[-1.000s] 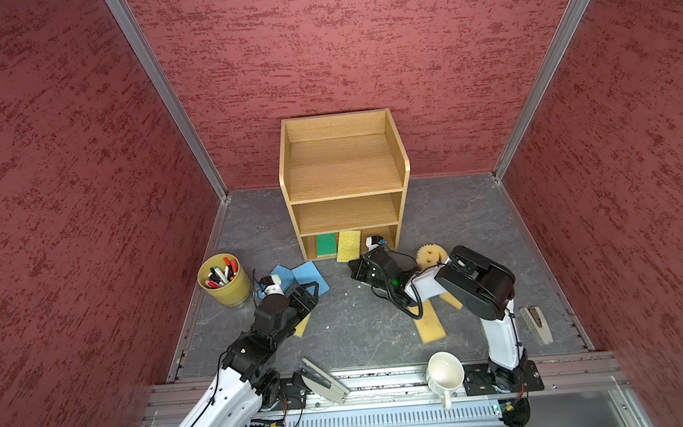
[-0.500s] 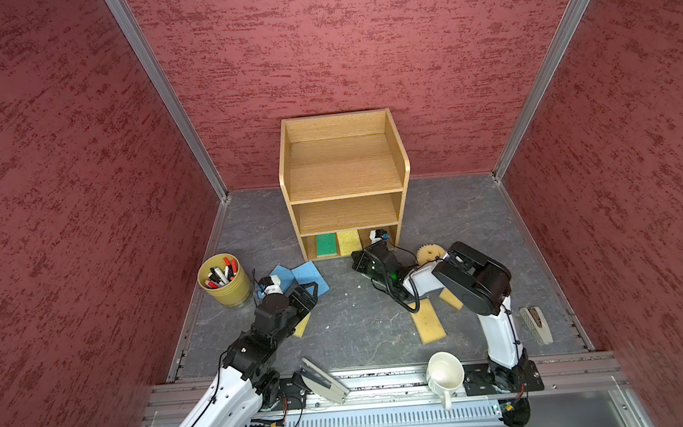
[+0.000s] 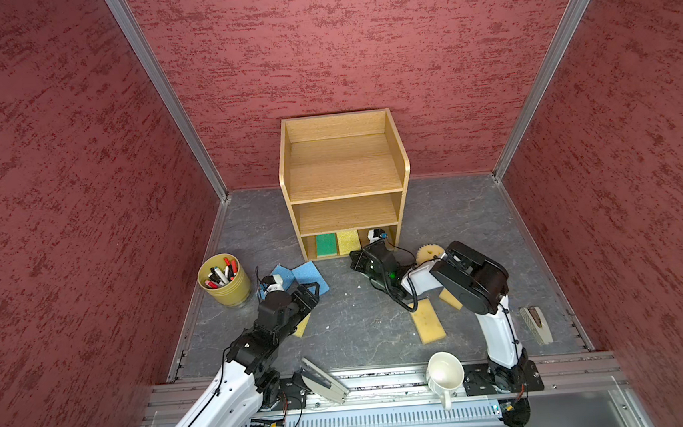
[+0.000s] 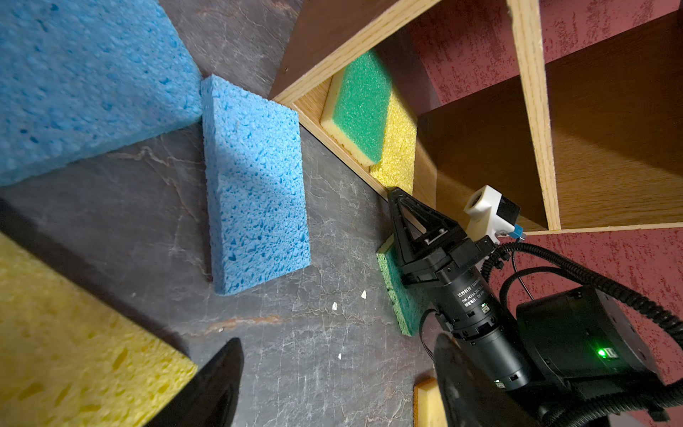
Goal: Place and organize the cleaning sponges onto the shelf
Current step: 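Push the yellow sponge upright against the green sponge with the right gripper, then release and withdraw the right gripper, reach to another yellow sponge near the blue sponges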
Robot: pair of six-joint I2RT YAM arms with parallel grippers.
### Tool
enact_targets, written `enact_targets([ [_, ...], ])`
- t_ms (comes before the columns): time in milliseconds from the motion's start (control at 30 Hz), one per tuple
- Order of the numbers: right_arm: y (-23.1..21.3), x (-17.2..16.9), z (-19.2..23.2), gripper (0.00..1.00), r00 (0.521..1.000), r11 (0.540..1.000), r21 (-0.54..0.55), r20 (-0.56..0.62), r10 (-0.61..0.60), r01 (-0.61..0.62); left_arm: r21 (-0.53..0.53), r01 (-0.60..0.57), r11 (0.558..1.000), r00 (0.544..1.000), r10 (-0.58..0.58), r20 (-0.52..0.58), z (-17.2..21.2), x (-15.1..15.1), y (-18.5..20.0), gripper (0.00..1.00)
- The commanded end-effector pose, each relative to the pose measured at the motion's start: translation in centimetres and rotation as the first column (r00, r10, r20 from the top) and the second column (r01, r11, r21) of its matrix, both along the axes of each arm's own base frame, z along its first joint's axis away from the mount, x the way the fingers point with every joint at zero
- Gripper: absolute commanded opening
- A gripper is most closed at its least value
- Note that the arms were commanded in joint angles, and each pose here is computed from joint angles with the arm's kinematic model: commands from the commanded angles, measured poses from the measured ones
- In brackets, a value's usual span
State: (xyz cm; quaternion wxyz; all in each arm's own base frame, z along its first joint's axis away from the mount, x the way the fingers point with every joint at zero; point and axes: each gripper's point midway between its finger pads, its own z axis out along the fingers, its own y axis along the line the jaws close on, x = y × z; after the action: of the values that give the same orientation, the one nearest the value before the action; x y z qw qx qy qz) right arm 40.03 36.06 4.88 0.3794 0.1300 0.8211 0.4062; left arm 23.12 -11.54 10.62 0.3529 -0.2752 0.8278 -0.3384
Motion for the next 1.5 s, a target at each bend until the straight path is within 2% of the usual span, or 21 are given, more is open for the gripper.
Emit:
enact_targets([
  [0, 0.7, 0.4, -0.3, 0.0, 1.0, 1.0, 0.022, -0.009, 0.012, -0.011, -0.013, 0.007, 1.0, 1.0, -0.007, 0.018, 0.4, 0.3, -0.2, 0.81],
  [667, -1.5, -1.4, 0.3, 0.0, 1.0, 1.0, 0.009, -0.024, -0.015, 0.015, -0.012, 0.006, 1.0, 1.0, -0.005, 0.019, 0.4, 0.1, -0.1, 0.81],
  [833, -1.4, -2.4, 0.9, 0.0, 0.998, 0.999, -0.033, -0.054, 0.036, -0.037, -0.011, -0.003, 1.0, 1.0, 0.003, 0.027, 0.6, 0.1, 0.1, 0.81],
  [933, -1.3, -3.5, 1.4, 0.0, 0.994, 0.99, -0.093, -0.059, 0.096, -0.102, 0.003, 0.003, 1.0, 1.0, -0.003, 0.024, 0.8, 0.1, 0.2, 0.81],
  [1067, -1.5, -5.5, 1.8, 0.0, 0.978, 0.954, -0.215, -0.065, 0.2, -0.21, 0.058, -0.026, 0.998, 0.999, 0.028, -0.03, -0.1, -0.4, 1.4, 0.81],
  [1167, -1.9, -7.2, 2.1, 0.07, 0.966, 0.918, -0.299, -0.064, 0.252, -0.259, 0.083, -0.049, 0.995, 0.997, 0.054, -0.063, -0.4, -0.6, 2.6, 0.81],
  [1300, -1.8, -9.6, 1.4, 0.16, 0.932, 0.838, -0.41, -0.138, 0.334, -0.361, 0.133, -0.072, 0.989, 0.989, 0.088, -0.116, -0.9, -0.9, 4.1, 0.82],
  [1367, -1.1, -10.9, 1.6, 0.19, 0.911, 0.784, -0.47, -0.139, 0.389, -0.406, 0.187, -0.097, 0.978, 0.974, 0.132, -0.184, -1.1, -1.3, 5.7, 0.8],
  [1467, 1.3, -13.0, 2.4, 0.27, 0.853, 0.699, -0.521, -0.12, 0.508, -0.489, 0.226, -0.114, 0.967, 0.957, 0.168, -0.238, -0.6, -1.7, 7.2, 0.78],
])
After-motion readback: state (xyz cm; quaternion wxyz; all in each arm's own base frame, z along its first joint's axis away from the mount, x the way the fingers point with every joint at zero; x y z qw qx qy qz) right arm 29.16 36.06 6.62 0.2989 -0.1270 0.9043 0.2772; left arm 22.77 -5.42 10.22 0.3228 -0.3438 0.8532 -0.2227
